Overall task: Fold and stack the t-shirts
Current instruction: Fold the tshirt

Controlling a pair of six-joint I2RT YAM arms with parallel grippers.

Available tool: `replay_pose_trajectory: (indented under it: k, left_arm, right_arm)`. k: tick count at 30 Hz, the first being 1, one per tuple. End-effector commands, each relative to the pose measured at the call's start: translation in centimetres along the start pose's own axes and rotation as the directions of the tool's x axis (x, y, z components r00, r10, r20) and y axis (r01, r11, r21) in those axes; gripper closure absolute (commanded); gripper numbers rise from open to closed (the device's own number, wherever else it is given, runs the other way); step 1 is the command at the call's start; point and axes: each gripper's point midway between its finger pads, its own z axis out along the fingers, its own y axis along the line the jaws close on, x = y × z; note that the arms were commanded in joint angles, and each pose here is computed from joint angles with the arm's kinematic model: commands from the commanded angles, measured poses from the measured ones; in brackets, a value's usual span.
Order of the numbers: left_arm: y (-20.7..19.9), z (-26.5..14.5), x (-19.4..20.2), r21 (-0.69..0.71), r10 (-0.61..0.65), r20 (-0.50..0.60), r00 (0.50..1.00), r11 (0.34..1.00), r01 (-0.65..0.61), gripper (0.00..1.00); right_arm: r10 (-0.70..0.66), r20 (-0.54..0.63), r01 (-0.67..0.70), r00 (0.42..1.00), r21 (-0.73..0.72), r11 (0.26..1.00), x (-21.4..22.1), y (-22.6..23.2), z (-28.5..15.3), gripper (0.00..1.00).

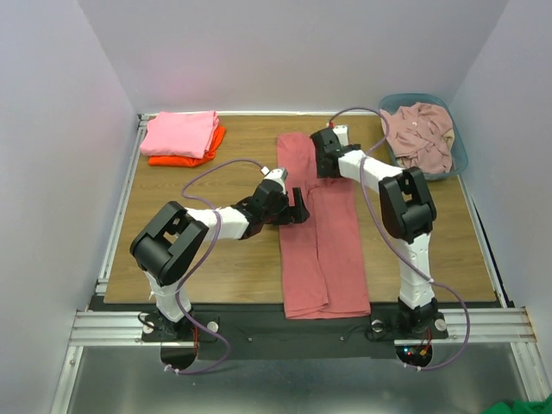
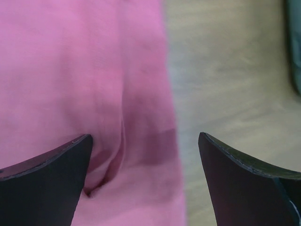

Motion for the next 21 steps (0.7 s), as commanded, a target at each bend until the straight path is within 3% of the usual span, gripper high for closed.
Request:
replay_pose_trajectory:
  k: [1,5,12,13,16,21]
  left_arm:
    - [0.8,-0.4,0.1,-0.04,0.009,0.001,1.0,0.999,-0.009,0.02]
    - [0.8,-0.5,0.4,-0.043,0.008,-0.008,1.0,0.999,-0.008,0.02]
    - [-0.2,-0.9,-0.8,-0.017,0.015,0.018,1.0,1.0,-0.015,0.01]
    - [-0.9,-1.2,-1.1,0.003,0.016,0.022,1.0,1.0,-0.016,0.02]
    - [-2.4,-2.6,-2.2,0.056,0.024,0.044,0.999,0.998,-0.027,0.01]
    - [-4.0,-6.9,-4.7,0.107,0.042,0.153,0.987,0.993,-0.059,0.02]
  right_arm:
    - [0.123,0.113,-0.14,0.986,0.157,0.978,-2.7,-6.3,-3.2,0.0]
    - [0.197,0.145,-0.22,0.97,0.171,0.96,-2.1,-9.0,-5.7,0.0]
    - [0.257,-0.016,-0.255,0.966,-0.203,0.945,1.5,-4.2,-8.8,0.0]
    - [0.265,-0.045,-0.265,0.963,-0.32,0.91,1.6,-2.2,-9.5,0.0]
    - [0.251,-0.099,-0.268,0.963,-0.475,0.838,3.0,0.4,-11.3,0.0]
    - [0.237,-0.089,-0.251,0.967,-0.464,0.85,5.3,1.5,-12.3,0.0]
